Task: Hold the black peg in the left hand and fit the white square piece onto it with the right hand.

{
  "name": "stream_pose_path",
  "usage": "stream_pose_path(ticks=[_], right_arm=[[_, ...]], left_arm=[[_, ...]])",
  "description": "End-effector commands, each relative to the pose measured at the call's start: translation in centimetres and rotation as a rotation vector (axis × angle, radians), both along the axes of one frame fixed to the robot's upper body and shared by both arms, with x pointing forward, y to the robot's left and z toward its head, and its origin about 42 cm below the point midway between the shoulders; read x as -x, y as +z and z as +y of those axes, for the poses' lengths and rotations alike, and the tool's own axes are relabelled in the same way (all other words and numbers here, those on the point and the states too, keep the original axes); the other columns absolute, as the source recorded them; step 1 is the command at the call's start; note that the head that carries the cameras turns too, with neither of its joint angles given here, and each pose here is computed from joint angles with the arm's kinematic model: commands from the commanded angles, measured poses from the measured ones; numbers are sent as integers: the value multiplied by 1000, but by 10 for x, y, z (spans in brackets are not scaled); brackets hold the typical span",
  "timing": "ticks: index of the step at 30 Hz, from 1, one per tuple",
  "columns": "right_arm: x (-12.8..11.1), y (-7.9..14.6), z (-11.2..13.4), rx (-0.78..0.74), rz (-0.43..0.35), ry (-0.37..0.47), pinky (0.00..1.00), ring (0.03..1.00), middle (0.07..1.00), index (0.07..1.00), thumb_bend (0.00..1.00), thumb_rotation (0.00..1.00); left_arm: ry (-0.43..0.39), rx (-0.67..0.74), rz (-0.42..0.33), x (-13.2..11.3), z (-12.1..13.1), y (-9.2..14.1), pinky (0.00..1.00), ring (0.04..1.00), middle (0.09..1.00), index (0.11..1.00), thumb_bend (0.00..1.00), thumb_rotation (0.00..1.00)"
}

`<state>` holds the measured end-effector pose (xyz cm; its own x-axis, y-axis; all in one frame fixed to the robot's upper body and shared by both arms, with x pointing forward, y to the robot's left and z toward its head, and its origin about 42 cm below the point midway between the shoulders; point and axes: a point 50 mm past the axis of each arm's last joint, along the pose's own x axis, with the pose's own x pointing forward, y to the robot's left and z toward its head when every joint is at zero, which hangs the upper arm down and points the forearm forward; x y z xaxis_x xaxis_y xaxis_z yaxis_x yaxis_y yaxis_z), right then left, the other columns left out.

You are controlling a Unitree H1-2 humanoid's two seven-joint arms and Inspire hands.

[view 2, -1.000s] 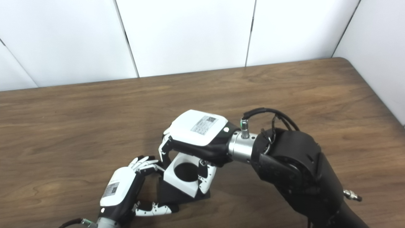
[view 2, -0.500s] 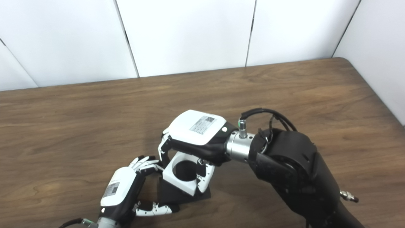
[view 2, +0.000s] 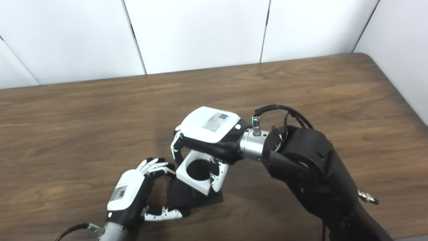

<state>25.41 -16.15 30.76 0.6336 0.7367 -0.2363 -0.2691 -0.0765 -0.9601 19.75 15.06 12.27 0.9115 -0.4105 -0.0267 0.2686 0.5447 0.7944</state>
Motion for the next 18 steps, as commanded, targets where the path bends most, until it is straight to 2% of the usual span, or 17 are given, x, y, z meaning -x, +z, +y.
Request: stream_pose_path(ticks=[1, 18], right_arm=[[-4, 13, -2, -13, -64, 0, 904, 872, 743, 482, 525, 133], [-7, 5, -2, -22, -47, -1, 873, 865, 737, 482, 525, 132]], left_arm=[[-18, 14, -11, 3, -5, 6, 939, 885, 786, 485, 520, 49], [-15, 13, -9, 3, -6, 8, 947, 886, 786, 485, 520, 48]])
